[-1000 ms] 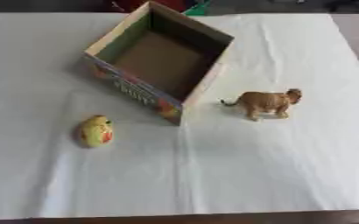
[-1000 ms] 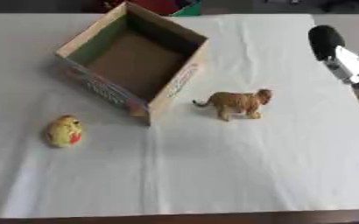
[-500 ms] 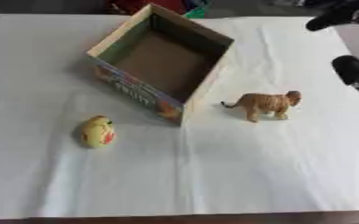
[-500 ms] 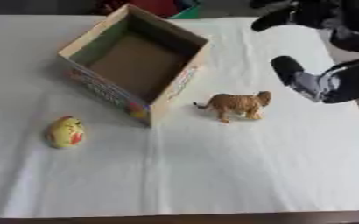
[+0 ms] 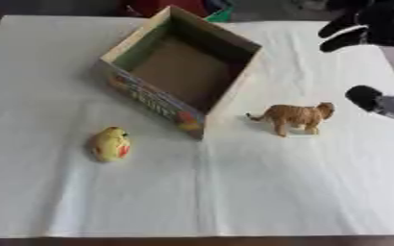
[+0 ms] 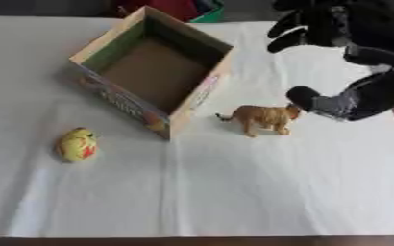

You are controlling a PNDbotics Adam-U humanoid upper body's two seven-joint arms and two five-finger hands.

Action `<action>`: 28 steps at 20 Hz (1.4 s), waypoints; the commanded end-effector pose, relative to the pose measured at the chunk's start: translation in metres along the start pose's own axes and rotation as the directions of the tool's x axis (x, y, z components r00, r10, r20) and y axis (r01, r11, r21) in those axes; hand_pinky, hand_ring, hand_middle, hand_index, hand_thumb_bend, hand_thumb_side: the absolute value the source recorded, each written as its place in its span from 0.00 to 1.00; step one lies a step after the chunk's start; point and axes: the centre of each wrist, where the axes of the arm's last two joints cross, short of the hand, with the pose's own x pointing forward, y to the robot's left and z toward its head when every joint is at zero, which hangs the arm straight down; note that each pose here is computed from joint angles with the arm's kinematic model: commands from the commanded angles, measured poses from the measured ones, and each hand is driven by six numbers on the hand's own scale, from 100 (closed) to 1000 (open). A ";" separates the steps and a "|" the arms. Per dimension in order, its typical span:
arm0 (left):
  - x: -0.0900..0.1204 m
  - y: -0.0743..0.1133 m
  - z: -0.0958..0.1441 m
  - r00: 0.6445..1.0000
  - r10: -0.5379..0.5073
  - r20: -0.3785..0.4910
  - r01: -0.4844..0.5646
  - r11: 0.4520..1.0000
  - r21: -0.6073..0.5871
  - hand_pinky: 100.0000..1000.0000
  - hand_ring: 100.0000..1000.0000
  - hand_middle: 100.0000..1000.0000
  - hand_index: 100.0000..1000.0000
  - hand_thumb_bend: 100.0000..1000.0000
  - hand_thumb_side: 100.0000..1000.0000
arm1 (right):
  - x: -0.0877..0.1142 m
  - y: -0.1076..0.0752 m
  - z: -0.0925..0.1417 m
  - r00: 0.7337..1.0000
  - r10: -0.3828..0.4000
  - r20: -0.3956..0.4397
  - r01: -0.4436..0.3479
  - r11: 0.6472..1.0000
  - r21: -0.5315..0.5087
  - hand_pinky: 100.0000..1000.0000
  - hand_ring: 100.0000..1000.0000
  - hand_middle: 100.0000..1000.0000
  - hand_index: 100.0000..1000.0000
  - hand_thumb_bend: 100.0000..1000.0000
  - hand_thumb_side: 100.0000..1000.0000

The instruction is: Pick up objects on the table and place them in the box.

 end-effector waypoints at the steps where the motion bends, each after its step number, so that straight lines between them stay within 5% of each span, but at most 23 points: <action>1: 0.005 -0.001 -0.007 1.000 0.015 0.026 -0.015 1.000 -0.013 0.56 0.64 0.68 0.82 0.00 0.84 | -0.006 0.000 0.000 1.000 -0.009 -0.004 0.009 0.999 0.051 0.88 1.00 0.80 0.89 0.26 0.86; 3: 0.005 -0.001 -0.007 1.000 0.017 0.024 -0.016 1.000 -0.016 0.56 0.64 0.68 0.81 0.00 0.83 | -0.010 0.006 -0.002 0.999 -0.042 -0.014 0.043 0.996 0.082 0.90 1.00 0.83 0.93 0.31 0.78; 9: 0.005 -0.001 -0.007 1.000 0.017 0.023 -0.017 1.000 -0.022 0.56 0.64 0.68 0.80 0.00 0.83 | -0.020 0.024 -0.006 0.988 -0.143 -0.053 0.150 0.975 0.166 0.93 1.00 0.93 0.99 0.39 0.77; 17: 0.005 -0.002 -0.007 1.000 0.017 0.017 -0.016 1.000 -0.021 0.56 0.64 0.68 0.78 0.00 0.81 | -0.029 0.036 -0.014 0.958 -0.259 -0.120 0.280 0.934 0.223 0.92 1.00 0.91 1.00 0.40 0.72; 28: 0.006 -0.004 -0.007 1.000 0.017 0.013 -0.017 1.000 -0.025 0.56 0.64 0.67 0.76 0.00 0.81 | -0.041 0.048 -0.029 0.941 -0.238 -0.238 0.305 0.904 0.300 0.90 1.00 0.86 0.96 0.41 0.75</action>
